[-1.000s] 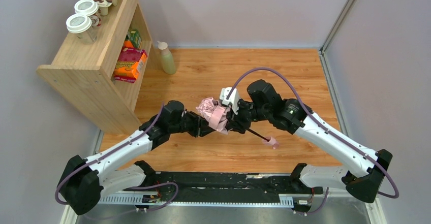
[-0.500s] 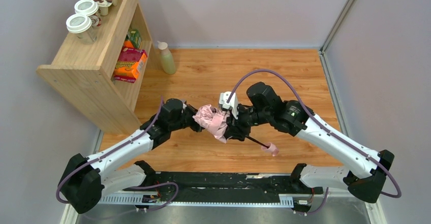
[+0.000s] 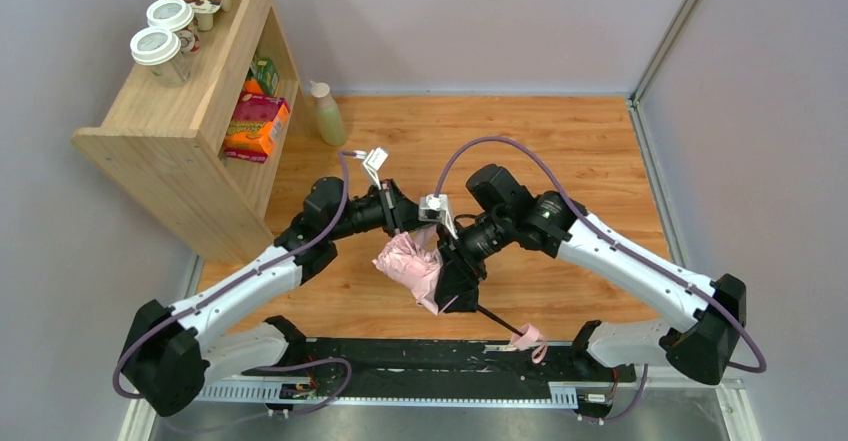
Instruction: Put away the umbrella
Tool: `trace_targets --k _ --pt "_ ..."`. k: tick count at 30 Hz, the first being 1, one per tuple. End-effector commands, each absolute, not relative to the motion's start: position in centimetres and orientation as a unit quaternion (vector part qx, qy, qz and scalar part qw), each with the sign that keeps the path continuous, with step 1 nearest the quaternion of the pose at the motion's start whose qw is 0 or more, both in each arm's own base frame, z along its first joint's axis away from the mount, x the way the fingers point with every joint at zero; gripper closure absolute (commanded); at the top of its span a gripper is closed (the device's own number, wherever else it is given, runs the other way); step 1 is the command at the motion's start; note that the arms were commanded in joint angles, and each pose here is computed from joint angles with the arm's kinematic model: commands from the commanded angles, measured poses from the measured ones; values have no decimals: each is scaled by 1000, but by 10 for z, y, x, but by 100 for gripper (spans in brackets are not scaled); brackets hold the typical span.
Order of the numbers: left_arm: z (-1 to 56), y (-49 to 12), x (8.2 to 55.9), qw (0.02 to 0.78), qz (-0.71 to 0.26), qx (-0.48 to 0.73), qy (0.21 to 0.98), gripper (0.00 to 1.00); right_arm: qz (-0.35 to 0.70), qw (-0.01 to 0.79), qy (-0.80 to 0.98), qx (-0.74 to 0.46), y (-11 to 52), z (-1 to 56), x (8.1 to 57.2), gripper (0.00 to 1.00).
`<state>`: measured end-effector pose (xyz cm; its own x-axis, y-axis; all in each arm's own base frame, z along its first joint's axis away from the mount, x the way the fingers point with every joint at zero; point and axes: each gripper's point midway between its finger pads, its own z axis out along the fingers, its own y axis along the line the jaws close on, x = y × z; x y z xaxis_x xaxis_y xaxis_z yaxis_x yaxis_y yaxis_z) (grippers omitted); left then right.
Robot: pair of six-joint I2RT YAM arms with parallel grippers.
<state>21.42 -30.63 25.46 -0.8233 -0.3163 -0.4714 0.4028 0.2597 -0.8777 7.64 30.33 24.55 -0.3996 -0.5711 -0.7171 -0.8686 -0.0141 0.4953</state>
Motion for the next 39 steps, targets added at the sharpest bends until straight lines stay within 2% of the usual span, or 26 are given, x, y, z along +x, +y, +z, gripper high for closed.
trace_targets --k 1,4,8,11,21,27,32,34,39 --pt "319 -279 206 505 -550 202 633 100 587 15 637 -500 300 256 30 100" --pt "315 -270 192 533 -507 262 625 100 604 -12 648 -464 301 257 34 100" --pt "338 -262 164 579 -514 283 566 100 601 -37 675 -427 301 243 49 100" --pt "330 -281 144 546 -513 346 565 100 592 -41 683 -426 308 240 58 100" --pt "324 -277 108 549 -512 429 502 100 574 -20 747 -334 307 213 132 100" --pt "294 -290 120 545 -514 412 519 100 532 -14 785 -318 312 171 163 100" --pt "270 -290 152 596 -471 365 538 100 439 -7 846 -303 295 100 195 100" --pt "251 -288 164 614 -457 343 545 100 428 1 856 -292 294 79 212 100" --pt "190 -295 177 595 -432 348 581 100 401 12 873 -277 292 43 241 100"
